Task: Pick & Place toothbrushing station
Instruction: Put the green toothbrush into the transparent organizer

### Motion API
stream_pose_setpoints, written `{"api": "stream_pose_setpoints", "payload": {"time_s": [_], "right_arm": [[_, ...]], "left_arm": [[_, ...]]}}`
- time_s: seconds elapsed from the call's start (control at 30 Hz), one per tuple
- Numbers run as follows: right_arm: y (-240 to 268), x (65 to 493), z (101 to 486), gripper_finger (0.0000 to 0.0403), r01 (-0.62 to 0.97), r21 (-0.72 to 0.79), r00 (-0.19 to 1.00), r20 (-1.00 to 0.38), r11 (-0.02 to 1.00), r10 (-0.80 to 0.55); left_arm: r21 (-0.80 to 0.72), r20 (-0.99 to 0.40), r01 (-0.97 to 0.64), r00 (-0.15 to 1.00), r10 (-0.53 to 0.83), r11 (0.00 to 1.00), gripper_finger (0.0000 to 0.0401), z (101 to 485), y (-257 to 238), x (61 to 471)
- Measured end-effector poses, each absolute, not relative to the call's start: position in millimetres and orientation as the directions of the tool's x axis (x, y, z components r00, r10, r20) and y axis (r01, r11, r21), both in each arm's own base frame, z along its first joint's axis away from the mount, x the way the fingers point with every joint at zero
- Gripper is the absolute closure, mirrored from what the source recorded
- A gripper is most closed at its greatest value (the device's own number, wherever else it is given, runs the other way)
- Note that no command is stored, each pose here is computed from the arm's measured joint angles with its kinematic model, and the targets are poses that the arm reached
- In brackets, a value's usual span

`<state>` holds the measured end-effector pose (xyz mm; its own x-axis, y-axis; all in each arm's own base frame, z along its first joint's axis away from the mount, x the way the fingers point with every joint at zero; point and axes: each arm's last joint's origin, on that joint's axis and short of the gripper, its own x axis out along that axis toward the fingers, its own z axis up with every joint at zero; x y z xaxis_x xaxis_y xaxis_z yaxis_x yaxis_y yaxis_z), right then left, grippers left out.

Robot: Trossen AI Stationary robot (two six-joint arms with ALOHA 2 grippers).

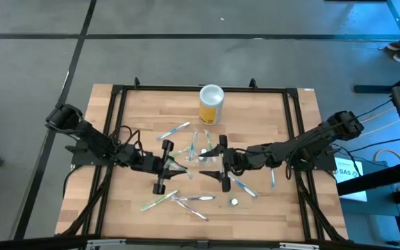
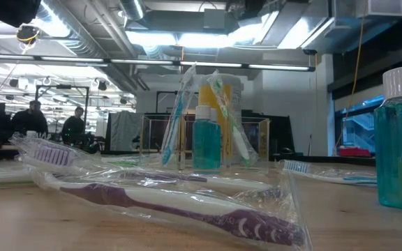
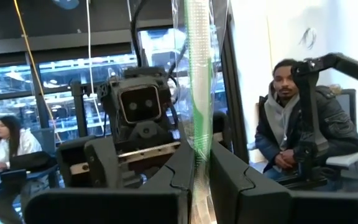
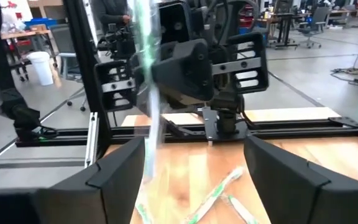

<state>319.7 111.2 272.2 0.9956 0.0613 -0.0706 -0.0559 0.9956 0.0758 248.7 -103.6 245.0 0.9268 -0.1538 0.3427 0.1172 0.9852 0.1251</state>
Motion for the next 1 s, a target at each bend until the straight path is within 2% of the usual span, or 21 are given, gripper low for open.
{"api": "stream_pose_setpoints", "payload": {"time_s": [0.5,1.0], "right_arm": [[107.3,321.7,271.4,0.0155,-0.129,0.133,0.987,-0.08,0.983,0.141],[107.7,321.5,269.0,0.0137,-0.158,0.147,0.979,-0.104,0.977,0.174]], "left_arm": [[0.172,0.337,0.107,0.928,-0.161,0.979,0.0379,243.7,-102.6,282.9],[0.174,0.331,0.092,0.932,-0.146,0.98,0.0379,243.2,-98.6,288.4]]}}
